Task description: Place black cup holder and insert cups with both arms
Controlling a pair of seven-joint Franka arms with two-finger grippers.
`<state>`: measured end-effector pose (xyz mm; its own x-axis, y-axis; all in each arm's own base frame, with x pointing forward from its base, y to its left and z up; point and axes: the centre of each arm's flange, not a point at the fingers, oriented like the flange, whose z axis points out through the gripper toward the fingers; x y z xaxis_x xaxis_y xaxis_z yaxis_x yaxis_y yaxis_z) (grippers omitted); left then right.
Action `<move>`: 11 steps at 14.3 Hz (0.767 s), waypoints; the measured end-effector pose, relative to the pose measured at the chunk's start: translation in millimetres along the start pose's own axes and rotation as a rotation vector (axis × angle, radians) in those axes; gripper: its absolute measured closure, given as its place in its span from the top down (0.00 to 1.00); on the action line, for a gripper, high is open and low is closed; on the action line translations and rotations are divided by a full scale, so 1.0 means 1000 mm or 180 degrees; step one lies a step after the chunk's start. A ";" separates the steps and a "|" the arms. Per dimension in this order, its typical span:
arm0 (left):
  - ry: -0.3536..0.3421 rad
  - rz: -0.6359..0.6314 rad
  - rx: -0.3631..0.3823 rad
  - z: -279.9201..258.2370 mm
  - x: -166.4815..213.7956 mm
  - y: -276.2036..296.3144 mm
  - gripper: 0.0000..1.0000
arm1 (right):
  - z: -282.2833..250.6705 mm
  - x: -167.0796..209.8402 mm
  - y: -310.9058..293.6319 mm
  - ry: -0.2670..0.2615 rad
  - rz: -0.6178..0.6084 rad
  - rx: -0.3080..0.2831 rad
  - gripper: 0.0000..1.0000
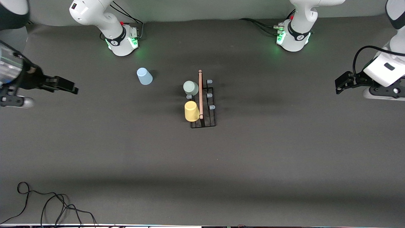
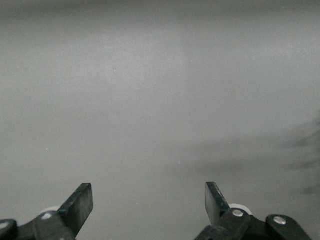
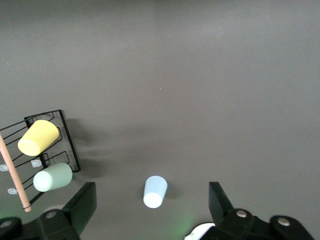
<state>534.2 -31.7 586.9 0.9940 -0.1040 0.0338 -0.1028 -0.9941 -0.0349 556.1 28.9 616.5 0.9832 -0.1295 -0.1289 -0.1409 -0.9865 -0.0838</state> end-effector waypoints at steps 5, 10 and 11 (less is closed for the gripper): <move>0.0011 -0.0001 0.0001 -0.006 -0.004 0.000 1.00 | 0.004 0.003 0.005 -0.0013 -0.0052 -0.0078 1.00; 0.0007 -0.0001 0.0001 -0.006 -0.003 0.000 1.00 | 0.007 0.002 0.005 -0.0085 -0.0042 -0.0147 1.00; 0.0007 -0.0001 0.0001 -0.005 -0.003 0.000 1.00 | 0.008 0.003 0.007 -0.0090 -0.0036 -0.0157 1.00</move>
<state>530.7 -31.4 592.2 0.9940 -0.1038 0.0359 -0.1025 -0.9941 -0.0351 556.7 22.5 607.7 0.9809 -0.1160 -0.1560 -0.1231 -0.9917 -0.0368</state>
